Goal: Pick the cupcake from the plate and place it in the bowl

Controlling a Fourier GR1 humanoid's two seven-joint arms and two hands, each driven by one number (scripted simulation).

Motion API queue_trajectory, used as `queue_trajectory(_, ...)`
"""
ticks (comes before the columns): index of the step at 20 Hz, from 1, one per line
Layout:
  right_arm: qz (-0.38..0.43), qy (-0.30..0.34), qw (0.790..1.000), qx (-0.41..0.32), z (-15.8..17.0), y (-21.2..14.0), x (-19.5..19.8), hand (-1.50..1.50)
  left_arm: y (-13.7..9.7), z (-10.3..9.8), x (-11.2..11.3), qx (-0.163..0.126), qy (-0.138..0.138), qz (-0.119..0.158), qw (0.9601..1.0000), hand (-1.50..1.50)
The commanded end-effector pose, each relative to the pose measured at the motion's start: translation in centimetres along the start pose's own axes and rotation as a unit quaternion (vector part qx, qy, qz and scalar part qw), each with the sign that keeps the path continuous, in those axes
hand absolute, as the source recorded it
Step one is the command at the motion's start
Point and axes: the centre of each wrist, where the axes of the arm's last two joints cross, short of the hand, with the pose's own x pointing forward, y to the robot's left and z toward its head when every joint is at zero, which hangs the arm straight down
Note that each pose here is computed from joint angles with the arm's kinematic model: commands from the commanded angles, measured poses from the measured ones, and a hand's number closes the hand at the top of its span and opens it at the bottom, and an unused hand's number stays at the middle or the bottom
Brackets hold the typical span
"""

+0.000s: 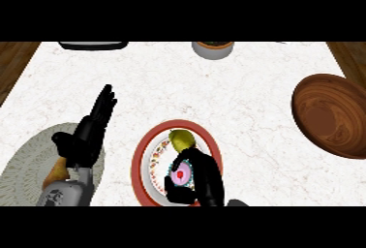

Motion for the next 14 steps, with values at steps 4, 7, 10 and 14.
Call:
queue_trajectory(4, -0.037, -0.051, 0.989, -0.133, -2.0, -8.3, -0.6, 1.50, 0.1, -0.4, 0.0, -0.001, 0.003, -0.005, 1.0000, 0.00)
queue_trajectory(7, -0.046, -0.109, 0.980, -0.159, -1.3, -10.5, 0.3, 1.50, 1.4, 0.0, -0.1, 0.000, 0.010, 0.002, 1.0000, 0.00)
queue_trajectory(10, -0.020, -0.151, 0.968, -0.198, -0.6, -10.7, 3.0, 1.50, 1.0, 0.4, -0.2, 0.003, 0.005, -0.009, 0.9999, 0.00)
queue_trajectory(14, 0.026, -0.170, 0.950, -0.263, -0.2, -14.0, 5.5, 1.50, 0.5, 0.9, -0.9, 0.013, 0.014, -0.003, 0.9998, 0.00)
